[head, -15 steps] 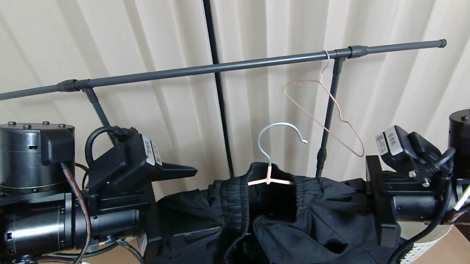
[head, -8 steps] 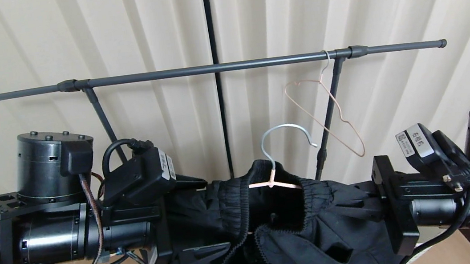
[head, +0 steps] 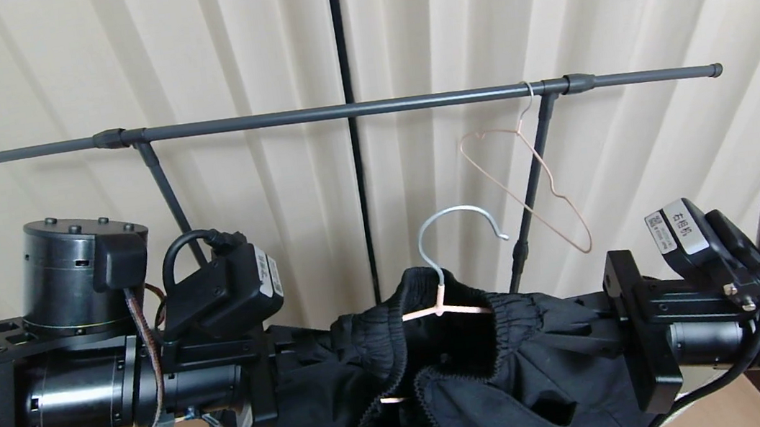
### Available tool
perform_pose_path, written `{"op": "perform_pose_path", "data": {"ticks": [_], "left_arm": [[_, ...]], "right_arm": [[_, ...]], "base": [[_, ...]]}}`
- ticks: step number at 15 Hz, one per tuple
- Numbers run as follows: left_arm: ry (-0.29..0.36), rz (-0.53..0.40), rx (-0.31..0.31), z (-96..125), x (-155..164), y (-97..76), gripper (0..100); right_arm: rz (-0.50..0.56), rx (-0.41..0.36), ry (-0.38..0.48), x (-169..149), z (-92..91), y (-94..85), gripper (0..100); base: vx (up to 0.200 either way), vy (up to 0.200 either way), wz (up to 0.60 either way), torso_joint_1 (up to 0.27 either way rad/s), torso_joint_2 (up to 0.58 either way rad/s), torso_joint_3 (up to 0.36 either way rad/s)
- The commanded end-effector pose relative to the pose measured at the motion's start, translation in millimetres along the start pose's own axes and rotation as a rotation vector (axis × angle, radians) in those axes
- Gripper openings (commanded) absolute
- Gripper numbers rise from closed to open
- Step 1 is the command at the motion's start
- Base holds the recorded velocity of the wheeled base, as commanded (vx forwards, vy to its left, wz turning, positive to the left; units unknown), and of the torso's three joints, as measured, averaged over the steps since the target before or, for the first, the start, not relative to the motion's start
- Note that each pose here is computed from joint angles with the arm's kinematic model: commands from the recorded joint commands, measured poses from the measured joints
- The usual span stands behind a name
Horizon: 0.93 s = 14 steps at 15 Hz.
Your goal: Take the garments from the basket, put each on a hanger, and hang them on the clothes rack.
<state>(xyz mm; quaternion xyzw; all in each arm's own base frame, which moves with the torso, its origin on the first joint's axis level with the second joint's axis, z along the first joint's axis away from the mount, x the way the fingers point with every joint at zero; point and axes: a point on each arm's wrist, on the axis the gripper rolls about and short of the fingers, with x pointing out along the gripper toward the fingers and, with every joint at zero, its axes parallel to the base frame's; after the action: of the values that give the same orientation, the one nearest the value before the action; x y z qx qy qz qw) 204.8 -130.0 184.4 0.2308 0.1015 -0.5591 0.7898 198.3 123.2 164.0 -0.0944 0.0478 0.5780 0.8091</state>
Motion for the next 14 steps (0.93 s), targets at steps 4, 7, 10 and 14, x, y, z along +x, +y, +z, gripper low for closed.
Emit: {"op": "perform_pose_path", "data": {"ticks": [4,7,10,14], "left_arm": [[-0.013,0.017,0.007,2.3,-9.1,-3.5,0],[-0.019,0.052,-0.010,3.3,-17.1,-1.0,0],[-0.017,0.106,-0.047,-1.1,-31.0,1.6,0],[-0.011,0.176,-0.080,-7.3,-47.9,4.1,0]], "right_arm": [[-0.002,0.002,0.002,1.4,-0.4,-1.2,100],[-0.035,-0.003,-0.006,-3.6,1.7,-6.2,100],[-0.106,-0.007,-0.017,-15.6,4.0,-19.7,100],[-0.116,-0.015,-0.026,-19.2,6.8,-20.3,100]], "base": [[0.000,0.000,0.00,0.000,0.00,0.000],[0.000,0.000,0.00,0.000,0.00,0.000],[0.000,0.000,0.00,0.000,0.00,0.000],[0.000,0.000,0.00,0.000,0.00,0.000]]}}
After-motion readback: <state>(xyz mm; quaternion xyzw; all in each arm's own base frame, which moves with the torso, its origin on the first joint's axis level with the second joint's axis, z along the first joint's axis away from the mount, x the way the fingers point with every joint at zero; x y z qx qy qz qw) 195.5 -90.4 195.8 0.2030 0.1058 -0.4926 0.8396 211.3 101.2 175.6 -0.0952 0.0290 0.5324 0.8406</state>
